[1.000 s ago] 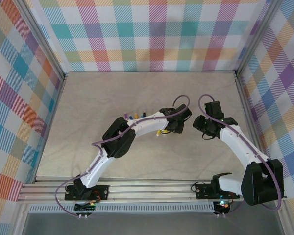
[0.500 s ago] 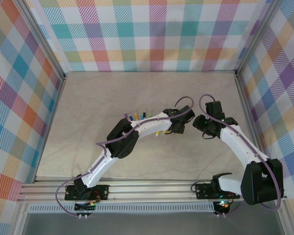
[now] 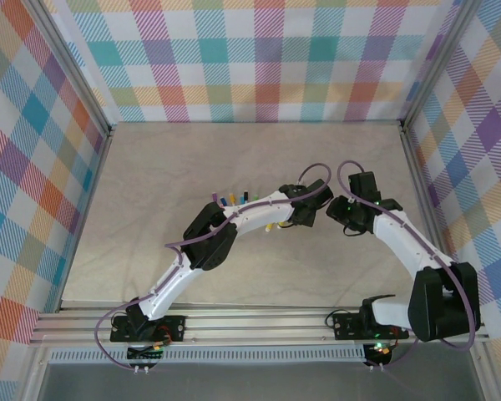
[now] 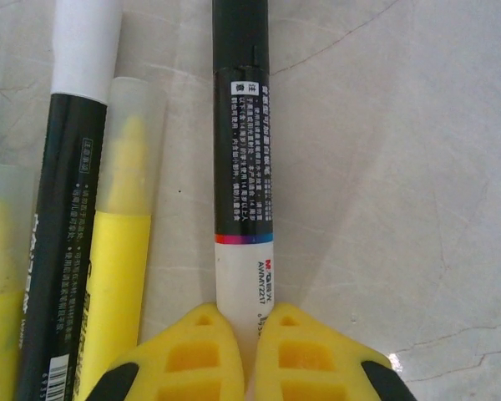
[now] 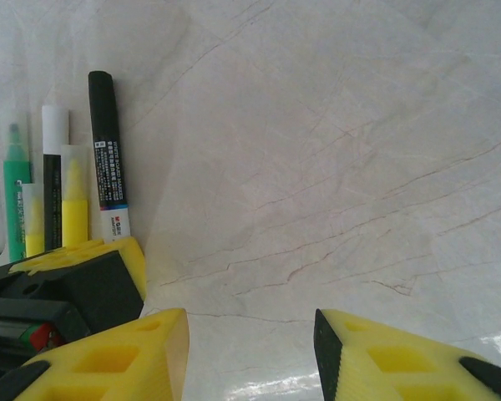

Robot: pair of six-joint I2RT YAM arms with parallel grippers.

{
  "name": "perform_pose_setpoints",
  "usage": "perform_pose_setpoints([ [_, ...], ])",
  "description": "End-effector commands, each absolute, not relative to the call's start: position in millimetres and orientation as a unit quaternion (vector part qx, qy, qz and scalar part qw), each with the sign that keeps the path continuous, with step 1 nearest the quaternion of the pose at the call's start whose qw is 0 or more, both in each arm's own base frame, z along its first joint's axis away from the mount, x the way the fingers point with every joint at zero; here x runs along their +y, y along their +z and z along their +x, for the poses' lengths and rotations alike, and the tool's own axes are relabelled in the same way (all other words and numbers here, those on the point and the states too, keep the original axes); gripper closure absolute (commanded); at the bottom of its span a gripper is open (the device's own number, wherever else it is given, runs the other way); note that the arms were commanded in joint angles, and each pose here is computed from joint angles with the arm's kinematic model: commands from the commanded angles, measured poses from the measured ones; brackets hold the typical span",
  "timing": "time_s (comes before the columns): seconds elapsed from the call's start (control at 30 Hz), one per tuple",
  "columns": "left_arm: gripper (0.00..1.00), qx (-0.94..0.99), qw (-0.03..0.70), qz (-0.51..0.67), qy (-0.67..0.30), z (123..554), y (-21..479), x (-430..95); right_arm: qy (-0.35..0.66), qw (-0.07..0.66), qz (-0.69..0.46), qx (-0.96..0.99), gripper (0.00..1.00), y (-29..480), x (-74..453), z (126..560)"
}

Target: Open the pen caps

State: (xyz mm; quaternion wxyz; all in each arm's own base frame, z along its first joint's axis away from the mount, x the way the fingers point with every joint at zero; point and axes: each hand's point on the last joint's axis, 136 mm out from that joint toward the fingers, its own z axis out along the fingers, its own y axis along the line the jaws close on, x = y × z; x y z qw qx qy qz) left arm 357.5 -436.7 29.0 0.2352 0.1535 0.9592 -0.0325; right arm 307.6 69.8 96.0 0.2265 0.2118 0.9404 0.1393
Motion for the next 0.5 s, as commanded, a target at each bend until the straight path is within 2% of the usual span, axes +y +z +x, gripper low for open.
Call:
perform_pose_setpoints([
  [0.0,1.0,0.961,0.208,0.184,0.002,343,20,-418,0.166,0.231,0.211,0.935,0.54,101,77,325],
  [0.23,1.0,0.952,0.205,0.215,-0.078,326,76,-412,0.209,0.214,0.229,0.926,0.53,98,89,348],
  [0.47,1.0,0.935,0.177,0.236,-0.196,295,105,-423,0.272,0.19,0.237,0.913,0.43,92,106,358],
])
